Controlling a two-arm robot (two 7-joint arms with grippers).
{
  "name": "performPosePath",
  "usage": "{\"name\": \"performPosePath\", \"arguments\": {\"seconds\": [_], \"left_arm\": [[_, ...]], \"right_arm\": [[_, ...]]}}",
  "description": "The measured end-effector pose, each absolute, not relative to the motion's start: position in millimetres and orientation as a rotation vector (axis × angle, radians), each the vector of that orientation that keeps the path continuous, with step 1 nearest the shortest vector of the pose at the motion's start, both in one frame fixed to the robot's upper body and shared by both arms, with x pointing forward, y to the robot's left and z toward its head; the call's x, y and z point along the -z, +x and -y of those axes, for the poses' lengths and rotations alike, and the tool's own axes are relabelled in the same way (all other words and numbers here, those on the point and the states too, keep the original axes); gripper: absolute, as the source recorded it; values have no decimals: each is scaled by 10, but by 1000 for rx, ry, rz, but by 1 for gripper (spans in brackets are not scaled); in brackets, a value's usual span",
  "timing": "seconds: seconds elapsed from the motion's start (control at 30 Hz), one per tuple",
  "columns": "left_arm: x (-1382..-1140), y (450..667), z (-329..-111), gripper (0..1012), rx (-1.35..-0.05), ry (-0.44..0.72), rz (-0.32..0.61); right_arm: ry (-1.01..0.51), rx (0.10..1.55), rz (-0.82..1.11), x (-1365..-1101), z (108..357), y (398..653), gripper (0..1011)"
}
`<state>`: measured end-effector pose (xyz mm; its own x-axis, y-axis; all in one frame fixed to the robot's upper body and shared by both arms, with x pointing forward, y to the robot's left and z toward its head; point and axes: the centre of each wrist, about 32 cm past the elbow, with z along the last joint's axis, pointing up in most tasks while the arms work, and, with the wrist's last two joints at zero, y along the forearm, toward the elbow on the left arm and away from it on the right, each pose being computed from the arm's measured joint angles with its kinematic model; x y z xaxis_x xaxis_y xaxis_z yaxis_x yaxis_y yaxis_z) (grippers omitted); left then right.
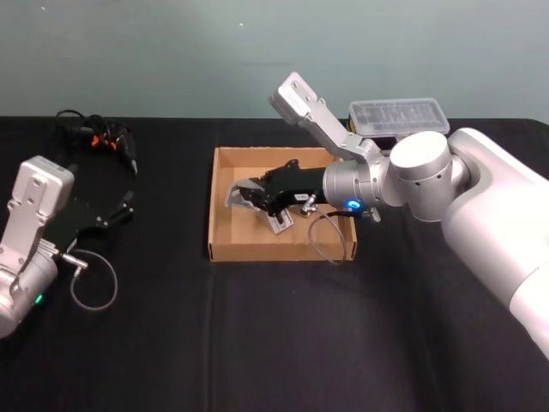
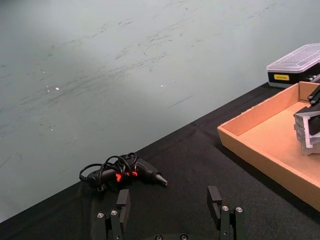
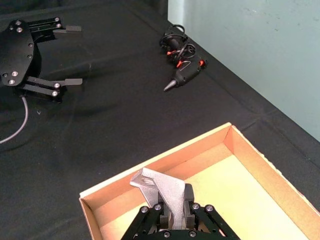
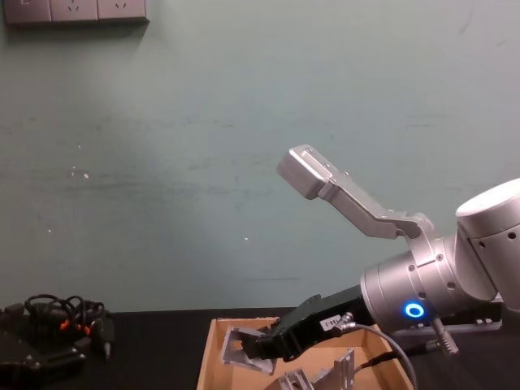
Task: Use one hand to pick up the angle iron from the table and place it into the box.
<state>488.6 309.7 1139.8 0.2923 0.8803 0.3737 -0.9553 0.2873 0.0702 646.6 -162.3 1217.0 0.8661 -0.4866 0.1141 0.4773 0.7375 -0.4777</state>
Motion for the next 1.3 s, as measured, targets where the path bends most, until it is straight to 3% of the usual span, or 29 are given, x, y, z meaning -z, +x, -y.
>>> {"name": "performPosePath", "arguments": {"seconds": [0.8, 1.3], "left_arm": [[-11398, 4886, -3097, 1011, -1248, 304, 285], [-11398, 4886, -3097, 1011, -1248, 304, 285]], "right_arm": [[-497, 526, -104, -12072, 1607, 6651, 173], [-497, 521, -150, -12020, 1614, 6637, 173]]}}
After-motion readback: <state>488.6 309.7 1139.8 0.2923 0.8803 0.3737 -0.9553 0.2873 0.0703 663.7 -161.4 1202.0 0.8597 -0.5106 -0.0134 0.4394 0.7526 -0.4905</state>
